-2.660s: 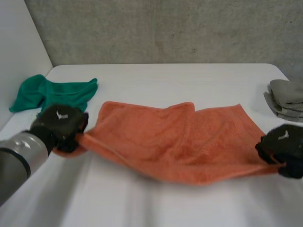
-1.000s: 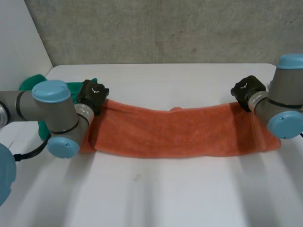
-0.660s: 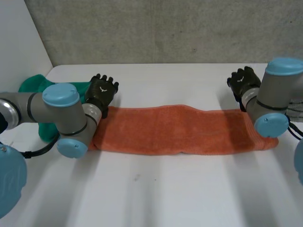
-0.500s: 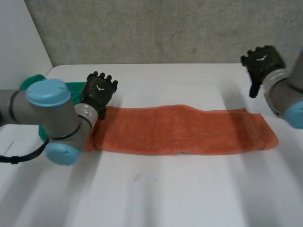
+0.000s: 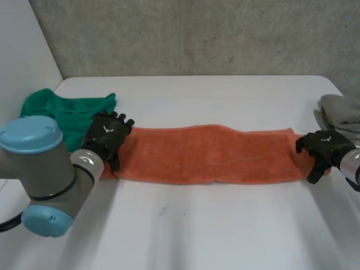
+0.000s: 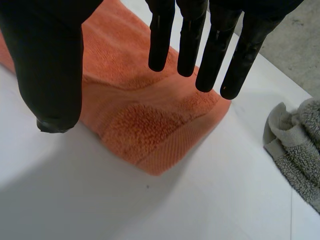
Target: Fold the laundry.
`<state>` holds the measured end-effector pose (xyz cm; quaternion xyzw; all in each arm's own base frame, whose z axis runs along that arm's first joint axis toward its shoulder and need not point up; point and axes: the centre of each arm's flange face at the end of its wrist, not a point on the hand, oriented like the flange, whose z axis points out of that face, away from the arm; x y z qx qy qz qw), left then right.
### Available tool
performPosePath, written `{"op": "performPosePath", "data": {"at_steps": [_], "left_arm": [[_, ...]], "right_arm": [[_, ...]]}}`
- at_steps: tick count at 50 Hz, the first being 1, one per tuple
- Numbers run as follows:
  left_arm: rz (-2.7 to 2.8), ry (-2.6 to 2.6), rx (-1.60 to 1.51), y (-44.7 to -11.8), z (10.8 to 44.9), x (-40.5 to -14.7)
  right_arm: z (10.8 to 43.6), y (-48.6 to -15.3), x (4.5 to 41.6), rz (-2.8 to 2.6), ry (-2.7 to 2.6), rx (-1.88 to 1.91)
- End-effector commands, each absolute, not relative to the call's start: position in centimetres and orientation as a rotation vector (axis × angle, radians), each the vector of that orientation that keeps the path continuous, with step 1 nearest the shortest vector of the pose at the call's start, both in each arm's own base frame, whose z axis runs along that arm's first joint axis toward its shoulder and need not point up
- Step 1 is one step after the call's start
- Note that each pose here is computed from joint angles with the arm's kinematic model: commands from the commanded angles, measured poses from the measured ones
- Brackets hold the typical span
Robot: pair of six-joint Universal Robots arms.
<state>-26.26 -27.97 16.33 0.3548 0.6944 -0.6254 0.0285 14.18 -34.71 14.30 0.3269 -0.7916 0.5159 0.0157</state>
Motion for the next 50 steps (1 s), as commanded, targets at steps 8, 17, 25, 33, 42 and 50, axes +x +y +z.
{"op": "performPosePath", "data": {"at_steps": [8,17,25,33,42,50], "left_arm": [[-1.911,2.153,1.107,-27.7,15.9,-26.2],[-1.908,2.157,1.107,-27.3,16.0,-26.0],[-1.943,2.12,1.047,-27.8,18.0,-25.0],[-1.944,2.12,1.042,-27.8,18.6,-24.8],[-2.034,2.127,1.08,-31.1,19.8,-25.0],[-1.943,2.373,1.086,-35.6,17.9,-25.8]], "right_arm": [[12.6,-36.1,13.2,1.571,-2.39,0.995],[16.4,-36.3,11.8,1.665,-2.322,0.886],[21.3,-36.8,10.7,1.83,-2.242,0.743],[24.6,-37.0,10.8,1.818,-2.293,0.754],[22.8,-40.0,11.3,1.726,-2.482,0.819],[20.3,-42.5,14.3,1.704,-2.549,0.912]]}}
